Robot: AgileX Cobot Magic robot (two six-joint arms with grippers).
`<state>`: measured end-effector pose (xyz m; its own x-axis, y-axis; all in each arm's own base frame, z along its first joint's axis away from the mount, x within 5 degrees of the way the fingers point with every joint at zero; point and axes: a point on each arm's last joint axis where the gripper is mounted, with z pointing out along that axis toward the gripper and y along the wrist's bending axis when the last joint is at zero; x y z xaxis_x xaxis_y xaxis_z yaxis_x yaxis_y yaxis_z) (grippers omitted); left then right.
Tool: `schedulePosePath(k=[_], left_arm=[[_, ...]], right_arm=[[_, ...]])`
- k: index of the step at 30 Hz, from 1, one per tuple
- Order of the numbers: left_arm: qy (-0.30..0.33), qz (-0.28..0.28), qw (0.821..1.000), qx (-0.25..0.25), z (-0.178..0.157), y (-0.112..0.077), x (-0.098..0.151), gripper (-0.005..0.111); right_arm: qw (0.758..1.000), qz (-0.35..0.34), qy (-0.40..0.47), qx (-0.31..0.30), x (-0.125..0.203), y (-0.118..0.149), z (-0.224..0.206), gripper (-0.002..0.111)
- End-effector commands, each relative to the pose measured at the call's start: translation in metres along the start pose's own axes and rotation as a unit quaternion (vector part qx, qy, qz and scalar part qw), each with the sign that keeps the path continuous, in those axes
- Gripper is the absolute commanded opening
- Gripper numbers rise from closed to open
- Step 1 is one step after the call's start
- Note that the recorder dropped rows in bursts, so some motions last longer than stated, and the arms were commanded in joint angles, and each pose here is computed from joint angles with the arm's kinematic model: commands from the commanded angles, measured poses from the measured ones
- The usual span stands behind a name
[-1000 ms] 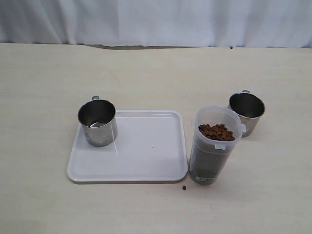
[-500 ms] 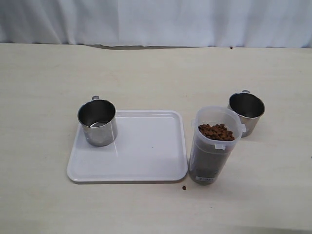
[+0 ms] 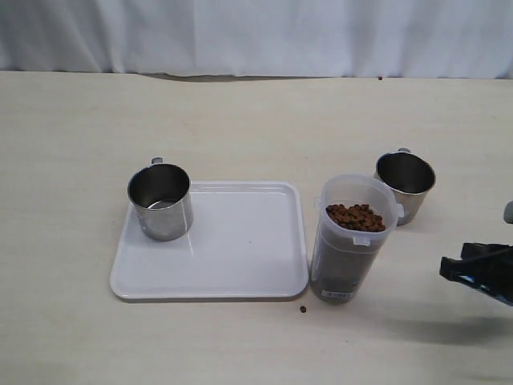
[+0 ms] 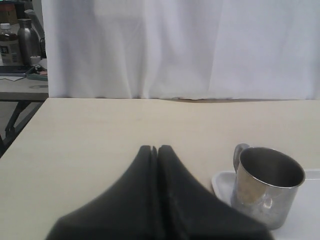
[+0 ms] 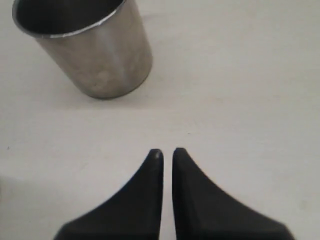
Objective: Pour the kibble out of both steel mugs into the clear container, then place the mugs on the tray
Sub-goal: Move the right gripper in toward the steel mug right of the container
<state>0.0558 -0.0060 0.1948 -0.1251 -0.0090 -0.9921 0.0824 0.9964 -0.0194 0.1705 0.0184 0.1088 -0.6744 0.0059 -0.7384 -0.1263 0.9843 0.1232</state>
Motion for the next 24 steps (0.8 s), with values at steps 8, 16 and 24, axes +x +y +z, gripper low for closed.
schedulePosePath(k=[8,16,24], left_arm=[[-0.006,0.004,1.000,0.003,0.000,0.000,0.000,0.000],[-0.006,0.004,1.000,0.003,0.000,0.000,0.000,0.000],[-0.006,0.004,1.000,0.003,0.000,0.000,0.000,0.000]], right_arm=[[0.993,-0.071,-0.065,-0.068,-0.007,0.007,0.036,0.005],[0.989,-0.086,-0.066,-0.104,-0.006,0.011,0.053,0.008],[0.988,-0.089,-0.076,-0.103,-0.012,0.011,0.056,0.070]])
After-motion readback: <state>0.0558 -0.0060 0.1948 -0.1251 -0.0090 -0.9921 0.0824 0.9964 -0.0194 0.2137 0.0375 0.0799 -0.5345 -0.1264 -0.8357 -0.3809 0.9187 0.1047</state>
